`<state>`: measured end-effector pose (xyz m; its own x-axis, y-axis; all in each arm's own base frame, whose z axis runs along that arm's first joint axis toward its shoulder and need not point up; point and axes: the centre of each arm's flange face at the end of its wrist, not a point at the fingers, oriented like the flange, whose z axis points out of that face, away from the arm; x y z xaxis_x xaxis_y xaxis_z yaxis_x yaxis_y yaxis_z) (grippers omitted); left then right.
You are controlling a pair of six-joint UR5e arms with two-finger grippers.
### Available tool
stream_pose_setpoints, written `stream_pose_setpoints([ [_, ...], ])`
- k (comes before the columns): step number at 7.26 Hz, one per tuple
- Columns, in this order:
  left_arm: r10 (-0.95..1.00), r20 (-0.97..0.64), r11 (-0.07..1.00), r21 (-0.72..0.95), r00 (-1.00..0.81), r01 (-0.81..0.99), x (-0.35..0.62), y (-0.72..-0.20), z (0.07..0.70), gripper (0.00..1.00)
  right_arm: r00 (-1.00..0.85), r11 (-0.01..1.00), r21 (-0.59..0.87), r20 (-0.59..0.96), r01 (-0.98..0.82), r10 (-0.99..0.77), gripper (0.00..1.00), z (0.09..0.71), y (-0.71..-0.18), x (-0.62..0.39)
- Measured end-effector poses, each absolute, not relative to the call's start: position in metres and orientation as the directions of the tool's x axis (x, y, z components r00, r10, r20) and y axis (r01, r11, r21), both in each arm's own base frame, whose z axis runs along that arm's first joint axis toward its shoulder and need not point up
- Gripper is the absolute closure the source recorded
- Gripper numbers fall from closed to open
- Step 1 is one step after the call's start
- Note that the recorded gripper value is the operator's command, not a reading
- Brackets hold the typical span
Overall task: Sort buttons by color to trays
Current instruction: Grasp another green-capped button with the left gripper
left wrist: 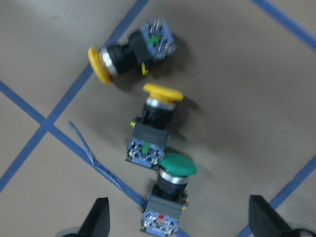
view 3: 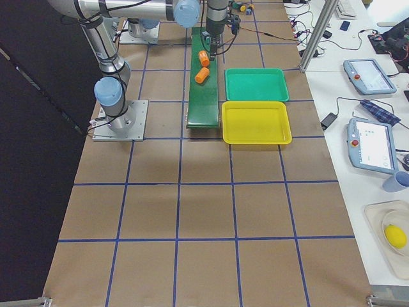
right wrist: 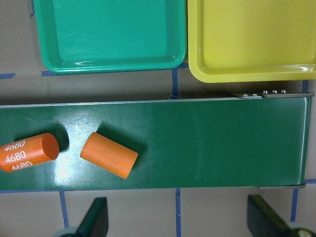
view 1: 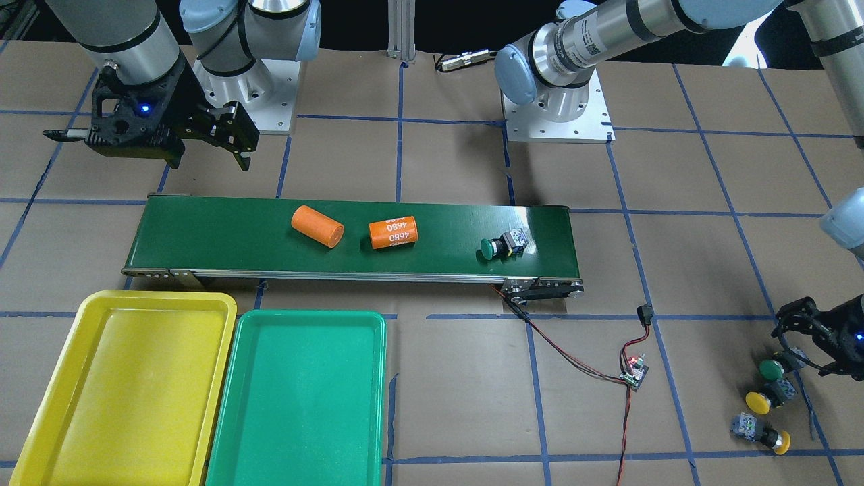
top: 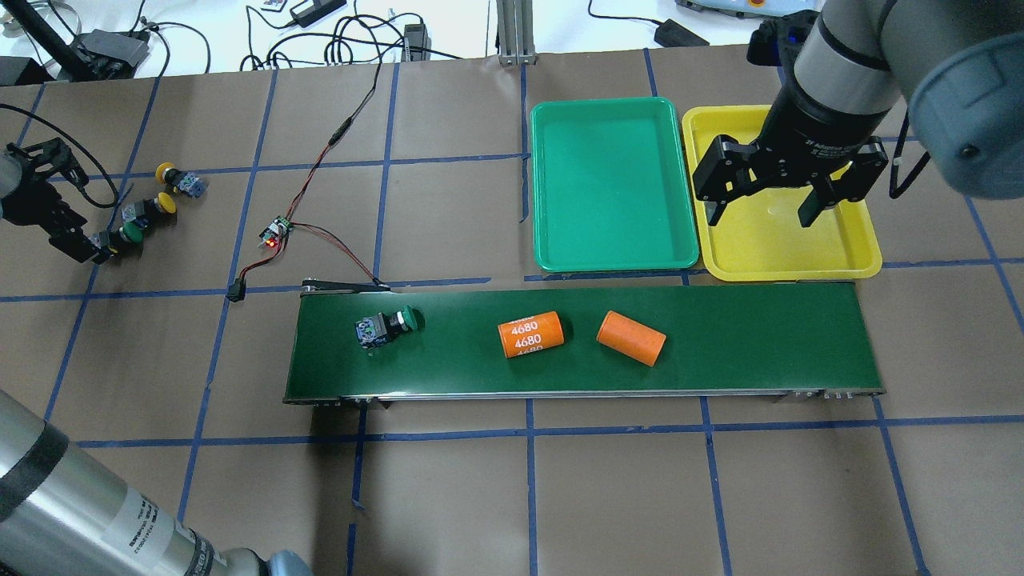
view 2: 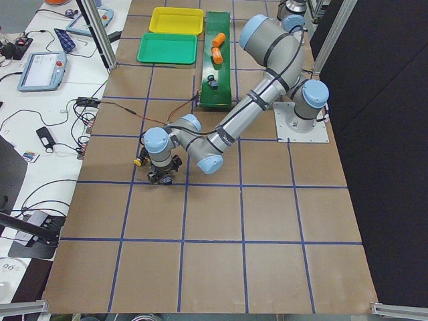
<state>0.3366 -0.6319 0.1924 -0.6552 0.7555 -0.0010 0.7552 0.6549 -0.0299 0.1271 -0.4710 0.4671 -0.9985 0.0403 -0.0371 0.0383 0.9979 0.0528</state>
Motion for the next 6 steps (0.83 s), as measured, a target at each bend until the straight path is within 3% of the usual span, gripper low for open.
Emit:
stream_pose_setpoints([
  [2,0.756,0.009,0.655,-0.045,-0.655,0.755,0.34,-0.635,0.181,0.68,-0.999,0.998,0.053,-0.036,0.039,0.041,0.0,0.467,-0.471,0.127],
  [3,0.757,0.011,0.653,-0.055,-0.654,0.755,0.338,-0.637,0.179,1.0,-0.999,0.998,0.054,-0.036,0.039,0.041,0.0,0.466,-0.471,0.127],
  [6,0.762,0.033,0.648,-0.052,-0.647,0.76,0.312,-0.626,0.214,1.0,-0.998,0.998,0.052,-0.04,0.038,0.04,0.0,0.467,-0.471,0.127],
])
